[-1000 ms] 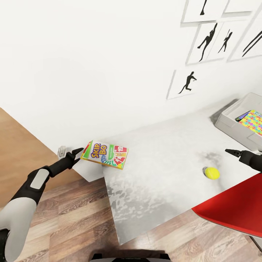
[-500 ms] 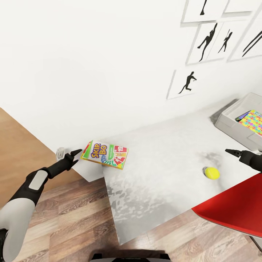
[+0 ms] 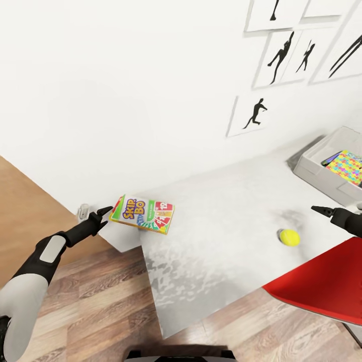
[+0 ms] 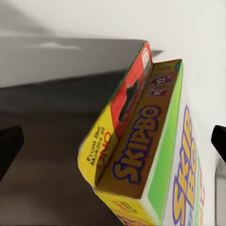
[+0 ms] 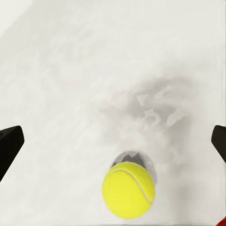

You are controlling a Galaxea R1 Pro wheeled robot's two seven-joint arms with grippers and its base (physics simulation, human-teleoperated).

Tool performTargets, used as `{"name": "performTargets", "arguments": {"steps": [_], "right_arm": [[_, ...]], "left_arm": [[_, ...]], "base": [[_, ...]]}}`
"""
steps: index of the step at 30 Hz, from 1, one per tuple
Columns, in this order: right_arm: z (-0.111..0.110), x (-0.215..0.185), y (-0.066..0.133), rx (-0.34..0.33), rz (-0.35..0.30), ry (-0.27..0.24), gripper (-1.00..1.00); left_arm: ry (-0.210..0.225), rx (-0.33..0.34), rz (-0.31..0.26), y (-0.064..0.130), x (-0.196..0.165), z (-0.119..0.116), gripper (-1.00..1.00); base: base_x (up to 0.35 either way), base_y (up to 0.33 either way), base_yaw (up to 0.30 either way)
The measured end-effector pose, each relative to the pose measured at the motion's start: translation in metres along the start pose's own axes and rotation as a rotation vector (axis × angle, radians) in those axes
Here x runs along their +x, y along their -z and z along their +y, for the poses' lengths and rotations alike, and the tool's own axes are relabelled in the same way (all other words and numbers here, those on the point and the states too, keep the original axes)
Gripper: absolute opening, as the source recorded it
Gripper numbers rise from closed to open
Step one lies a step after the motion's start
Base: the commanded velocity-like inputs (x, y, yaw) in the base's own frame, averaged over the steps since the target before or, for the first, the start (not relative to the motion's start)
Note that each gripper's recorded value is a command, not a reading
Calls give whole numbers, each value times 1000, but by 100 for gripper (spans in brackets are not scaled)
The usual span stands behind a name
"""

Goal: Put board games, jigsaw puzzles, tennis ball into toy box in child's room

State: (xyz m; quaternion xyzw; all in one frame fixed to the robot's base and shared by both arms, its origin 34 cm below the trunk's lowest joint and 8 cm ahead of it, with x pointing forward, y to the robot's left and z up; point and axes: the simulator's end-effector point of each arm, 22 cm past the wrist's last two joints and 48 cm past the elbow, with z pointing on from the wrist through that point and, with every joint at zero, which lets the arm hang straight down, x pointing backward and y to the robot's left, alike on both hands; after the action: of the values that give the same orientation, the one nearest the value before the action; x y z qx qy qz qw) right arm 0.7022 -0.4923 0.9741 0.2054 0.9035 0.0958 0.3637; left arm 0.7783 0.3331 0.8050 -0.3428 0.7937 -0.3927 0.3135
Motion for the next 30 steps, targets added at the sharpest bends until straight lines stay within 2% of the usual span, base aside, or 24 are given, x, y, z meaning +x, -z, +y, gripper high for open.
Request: {"name": "performTargets", "arguments": {"steps": [11, 30], "right_arm": [[0, 0, 0, 0, 0, 0, 100], [0, 0, 0, 1, 0, 0, 100]], "left_arm": [[0, 0, 0, 0, 0, 0, 100], [2, 1, 0, 0, 1, 0, 100]], "base": [[0, 0, -148], [0, 0, -19]]}}
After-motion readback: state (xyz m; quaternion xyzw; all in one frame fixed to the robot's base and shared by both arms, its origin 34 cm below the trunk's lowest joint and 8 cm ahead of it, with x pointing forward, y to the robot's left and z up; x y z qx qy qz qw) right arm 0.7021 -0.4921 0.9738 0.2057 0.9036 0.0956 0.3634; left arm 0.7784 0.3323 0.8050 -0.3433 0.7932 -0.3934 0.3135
